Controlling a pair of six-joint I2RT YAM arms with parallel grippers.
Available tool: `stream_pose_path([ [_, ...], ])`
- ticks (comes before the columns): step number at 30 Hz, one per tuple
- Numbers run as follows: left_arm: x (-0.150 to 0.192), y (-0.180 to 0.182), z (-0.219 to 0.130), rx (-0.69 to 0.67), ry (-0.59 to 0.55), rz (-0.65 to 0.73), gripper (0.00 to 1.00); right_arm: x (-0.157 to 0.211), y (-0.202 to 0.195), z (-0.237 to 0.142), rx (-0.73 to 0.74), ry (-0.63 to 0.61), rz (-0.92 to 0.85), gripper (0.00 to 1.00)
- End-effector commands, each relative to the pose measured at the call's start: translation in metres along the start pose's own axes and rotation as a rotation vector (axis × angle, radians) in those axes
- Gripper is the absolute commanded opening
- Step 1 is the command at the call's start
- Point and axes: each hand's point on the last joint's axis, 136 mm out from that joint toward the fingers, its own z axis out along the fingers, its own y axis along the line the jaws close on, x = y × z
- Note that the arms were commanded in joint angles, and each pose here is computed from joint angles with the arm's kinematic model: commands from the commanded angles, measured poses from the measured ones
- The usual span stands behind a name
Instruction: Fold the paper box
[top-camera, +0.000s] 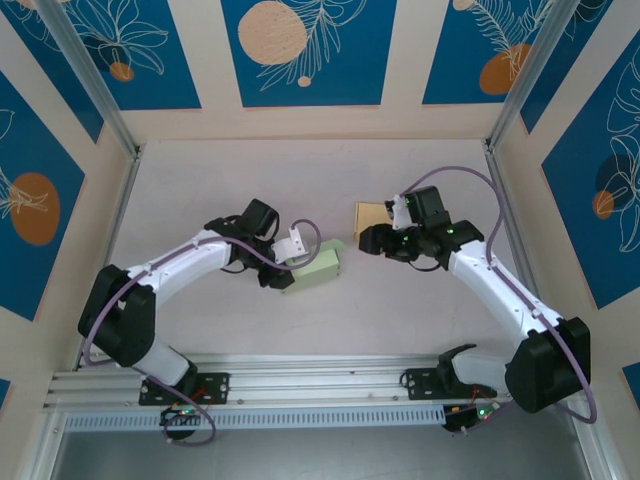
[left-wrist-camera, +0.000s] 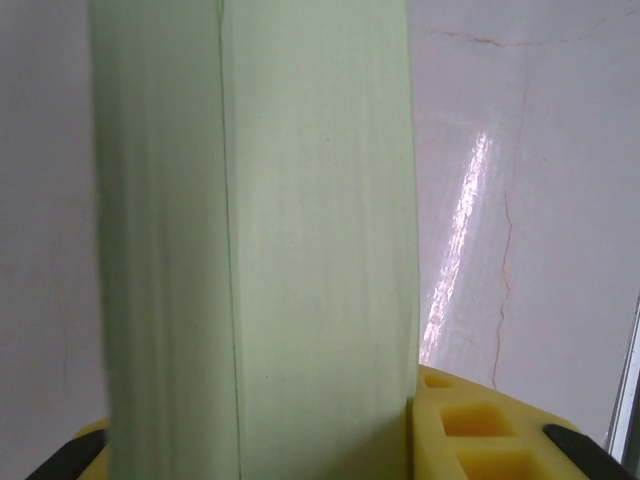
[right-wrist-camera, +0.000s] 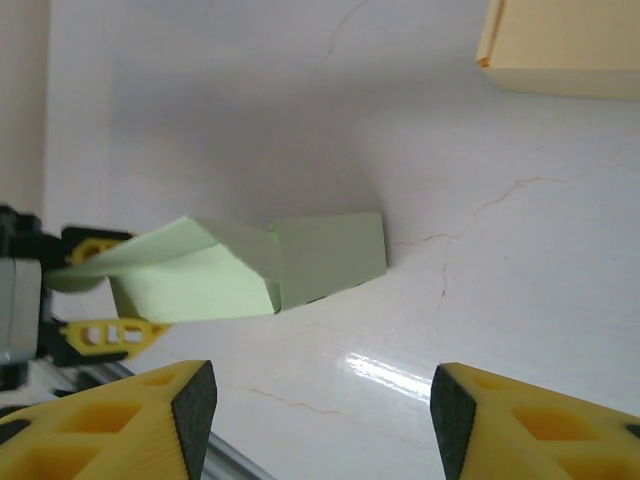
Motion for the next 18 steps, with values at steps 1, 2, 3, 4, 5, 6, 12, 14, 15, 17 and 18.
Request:
stream_pose_path([
  [1, -0.001, 0.005, -0.001, 0.006, 0.0, 0.024, 0.26, -0.017, 0.007, 0.001, 0.071, -0.051, -0.171, 0.58],
  [2, -0.002, 0.006, 0.0, 0.0, -0.003, 0.028, 0.26, -0.018, 0.011, 0.005, 0.068, -0.049, -0.21, 0.58],
  [3, -0.002, 0.008, 0.0, -0.008, -0.006, 0.033, 0.27, -0.019, 0.016, 0.009, 0.066, -0.046, -0.248, 0.57],
  [4, -0.003, 0.009, 0.0, -0.016, -0.01, 0.037, 0.27, -0.02, 0.019, 0.012, 0.068, -0.045, -0.278, 0.57],
  [5, -0.003, 0.011, 0.001, -0.026, -0.012, 0.041, 0.28, -0.022, 0.023, 0.015, 0.068, -0.043, -0.313, 0.57],
  [6, -0.004, 0.013, 0.0, -0.036, -0.012, 0.044, 0.29, -0.023, 0.026, 0.019, 0.07, -0.037, -0.341, 0.57],
  [12, -0.003, 0.019, 0.004, -0.058, -0.001, 0.049, 0.32, -0.03, 0.031, 0.043, 0.06, 0.007, -0.404, 0.56],
  [14, -0.002, 0.02, 0.005, -0.06, 0.006, 0.049, 0.34, -0.031, 0.032, 0.049, 0.059, 0.023, -0.412, 0.56],
  [15, -0.002, 0.021, 0.006, -0.061, 0.008, 0.049, 0.35, -0.031, 0.032, 0.053, 0.055, 0.032, -0.416, 0.56],
  [17, -0.002, 0.022, 0.007, -0.061, 0.01, 0.05, 0.36, -0.031, 0.034, 0.059, 0.045, 0.05, -0.422, 0.54],
  [18, -0.002, 0.023, 0.007, -0.062, 0.011, 0.048, 0.37, -0.031, 0.035, 0.062, 0.047, 0.059, -0.424, 0.52],
])
